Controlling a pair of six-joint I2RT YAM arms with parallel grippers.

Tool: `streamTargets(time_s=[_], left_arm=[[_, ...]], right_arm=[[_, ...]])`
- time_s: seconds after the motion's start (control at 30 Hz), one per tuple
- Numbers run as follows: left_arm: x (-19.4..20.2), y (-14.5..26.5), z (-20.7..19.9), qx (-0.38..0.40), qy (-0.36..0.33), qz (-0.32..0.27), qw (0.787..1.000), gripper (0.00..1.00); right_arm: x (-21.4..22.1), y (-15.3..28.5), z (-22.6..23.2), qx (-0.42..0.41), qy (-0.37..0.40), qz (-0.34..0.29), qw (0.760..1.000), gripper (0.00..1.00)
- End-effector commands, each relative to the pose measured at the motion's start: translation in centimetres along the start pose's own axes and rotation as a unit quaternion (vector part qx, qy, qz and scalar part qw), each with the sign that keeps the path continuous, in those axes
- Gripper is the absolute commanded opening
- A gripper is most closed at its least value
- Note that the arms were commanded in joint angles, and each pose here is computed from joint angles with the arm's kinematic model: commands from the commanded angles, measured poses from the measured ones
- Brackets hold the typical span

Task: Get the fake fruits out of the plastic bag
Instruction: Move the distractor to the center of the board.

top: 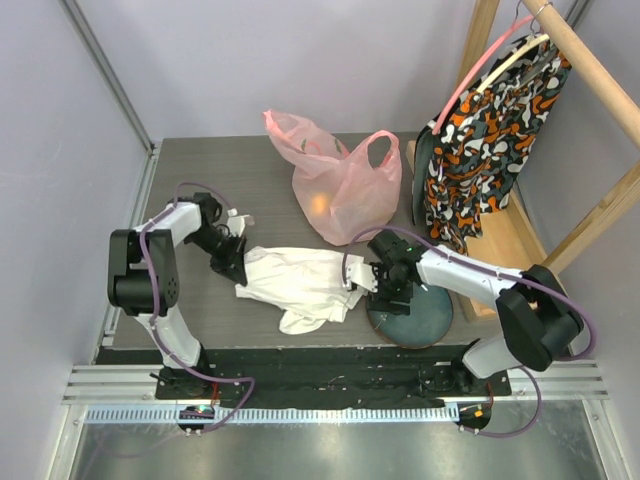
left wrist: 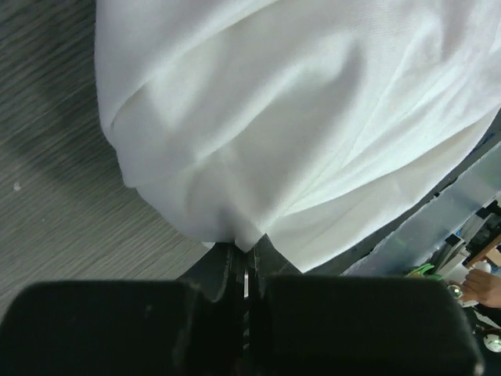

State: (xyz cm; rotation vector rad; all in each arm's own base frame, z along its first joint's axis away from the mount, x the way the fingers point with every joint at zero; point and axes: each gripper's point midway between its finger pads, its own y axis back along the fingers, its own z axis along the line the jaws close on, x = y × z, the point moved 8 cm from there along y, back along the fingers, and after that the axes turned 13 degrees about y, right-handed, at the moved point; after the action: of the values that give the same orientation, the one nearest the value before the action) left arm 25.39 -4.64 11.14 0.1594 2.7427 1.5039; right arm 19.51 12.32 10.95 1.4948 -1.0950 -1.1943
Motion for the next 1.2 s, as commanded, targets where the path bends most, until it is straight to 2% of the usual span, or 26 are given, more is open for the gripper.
streamTargets(time_s=[0.0,0.07,0.2,0.23,0.43,0.53,0.57,0.67,0.87,0.93,1.0,1.07,1.1,1.17], left_arm=[[-0.8,2.3,0.6,0.012,0.027,-0.046,0.998,0.00],[-0.3,4.6,2.1,-0.008,0.048,-0.077,0.996,0.00],[1.0,9.8,5.1,-0.087,0.053,-0.129,0.986,0.00],[1.8,11.1,6.2,-0.101,0.072,-0.136,0.983,0.00],[3.5,15.0,8.5,-0.149,0.087,-0.172,0.970,0.00],[3.5,16.3,8.2,-0.166,0.084,-0.191,0.964,0.11],[3.4,16.7,8.0,-0.166,0.080,-0.199,0.963,0.22],[3.4,17.4,7.2,-0.157,0.075,-0.212,0.962,0.37],[3.1,19.0,4.4,-0.104,0.057,-0.262,0.958,0.54],[2.8,19.7,2.2,-0.045,0.025,-0.276,0.960,0.62],[1.9,19.8,-0.3,-0.015,-0.018,-0.275,0.961,0.64],[0.9,19.5,-2.1,-0.042,-0.027,-0.275,0.960,0.65],[-0.7,19.1,-4.4,-0.068,-0.082,-0.280,0.954,0.65],[-2.5,19.6,-6.4,-0.113,-0.122,-0.309,0.936,0.71]], right_arm=[[-1.6,-0.5,-0.7,0.007,0.016,-0.025,1.000,0.70],[-2.0,-1.3,-1.0,0.004,0.018,-0.028,0.999,0.68],[-4.3,-2.4,-2.4,-0.002,0.040,-0.051,0.998,0.56],[-4.9,-2.7,-2.7,-0.006,0.045,-0.054,0.998,0.54],[-10.9,-4.7,-5.1,-0.020,0.081,-0.086,0.993,0.48],[-14.1,-5.8,-6.3,-0.023,0.091,-0.099,0.991,0.46],[-15.4,-5.2,-7.3,-0.008,0.095,-0.111,0.989,0.46],[-17.0,-4.8,-8.4,0.005,0.101,-0.112,0.988,0.45],[-17.1,-2.6,-8.5,0.024,0.087,-0.112,0.990,0.45],[-16.7,-0.3,-8.6,0.059,0.081,-0.109,0.989,0.46],[-15.6,1.1,-8.4,0.078,0.072,-0.103,0.989,0.49],[-14.9,3.9,-8.3,0.099,0.051,-0.114,0.987,0.50],[-14.2,4.8,-8.6,0.105,0.035,-0.116,0.987,0.51],[-13.9,7.4,-8.6,0.128,0.000,-0.136,0.982,0.53]])
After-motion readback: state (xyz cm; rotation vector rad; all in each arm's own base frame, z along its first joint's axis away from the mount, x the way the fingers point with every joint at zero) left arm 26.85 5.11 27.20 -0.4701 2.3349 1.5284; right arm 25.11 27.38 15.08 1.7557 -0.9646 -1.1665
